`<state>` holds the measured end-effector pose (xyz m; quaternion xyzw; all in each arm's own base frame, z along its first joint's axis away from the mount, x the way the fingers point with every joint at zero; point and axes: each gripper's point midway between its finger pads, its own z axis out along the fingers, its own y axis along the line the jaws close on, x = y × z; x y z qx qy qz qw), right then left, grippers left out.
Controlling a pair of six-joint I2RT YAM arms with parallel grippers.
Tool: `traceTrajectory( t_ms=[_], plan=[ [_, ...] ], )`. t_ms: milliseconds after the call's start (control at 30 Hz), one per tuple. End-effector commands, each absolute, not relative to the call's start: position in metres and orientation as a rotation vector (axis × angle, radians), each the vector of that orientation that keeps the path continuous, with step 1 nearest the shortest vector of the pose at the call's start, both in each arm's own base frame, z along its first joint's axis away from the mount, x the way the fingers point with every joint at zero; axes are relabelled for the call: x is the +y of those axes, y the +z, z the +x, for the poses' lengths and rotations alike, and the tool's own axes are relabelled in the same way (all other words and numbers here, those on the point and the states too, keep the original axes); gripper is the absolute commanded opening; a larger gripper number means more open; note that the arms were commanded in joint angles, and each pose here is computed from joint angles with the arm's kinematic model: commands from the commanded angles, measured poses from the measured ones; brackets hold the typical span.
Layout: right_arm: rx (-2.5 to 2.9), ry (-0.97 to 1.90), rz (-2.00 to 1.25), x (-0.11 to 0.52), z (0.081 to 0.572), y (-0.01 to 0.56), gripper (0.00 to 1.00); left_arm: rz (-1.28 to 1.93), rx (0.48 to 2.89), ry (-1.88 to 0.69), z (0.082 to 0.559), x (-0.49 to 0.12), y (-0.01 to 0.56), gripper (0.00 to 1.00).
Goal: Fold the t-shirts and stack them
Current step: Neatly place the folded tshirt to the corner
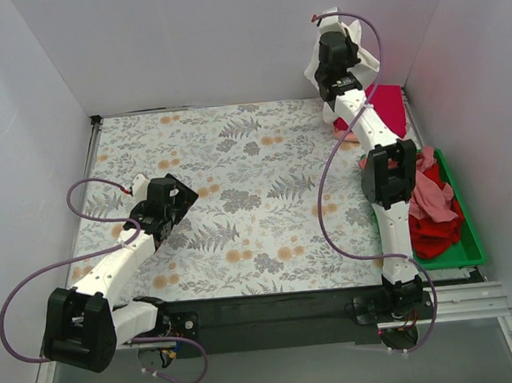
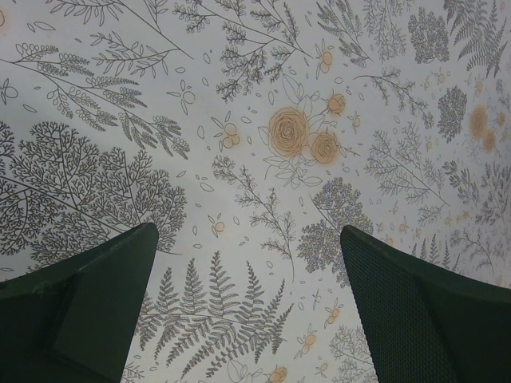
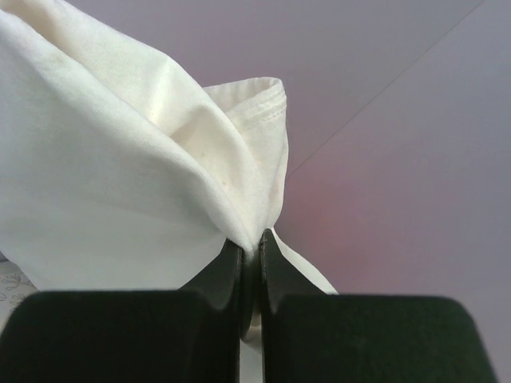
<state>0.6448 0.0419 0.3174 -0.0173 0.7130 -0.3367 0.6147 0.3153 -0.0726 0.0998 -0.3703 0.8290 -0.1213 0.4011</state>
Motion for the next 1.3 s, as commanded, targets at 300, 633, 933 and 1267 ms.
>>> traceTrajectory(
  t_ms=[300, 633, 933, 1267],
  plan=[
    [1.472, -0.759, 0.163, 0.001, 0.626, 0.393, 0.01, -0.916, 2.063, -0.305, 0.323, -0.071, 0.114, 0.98],
    [1.525, -0.724, 0.212, -0.033, 0.631, 0.360, 0.01, -0.918, 2.078, -0.293, 0.324, -0.071, 0.110, 0.98],
    [1.668, -0.542, 0.290, -0.076, 0.651, 0.278, 0.01, -0.912, 2.097, -0.285, 0.326, -0.073, 0.106, 0.98],
    [1.821, -0.294, 0.338, -0.114, 0.672, 0.182, 0.47, -0.904, 2.102, -0.284, 0.327, -0.074, 0.106, 0.98]
  ],
)
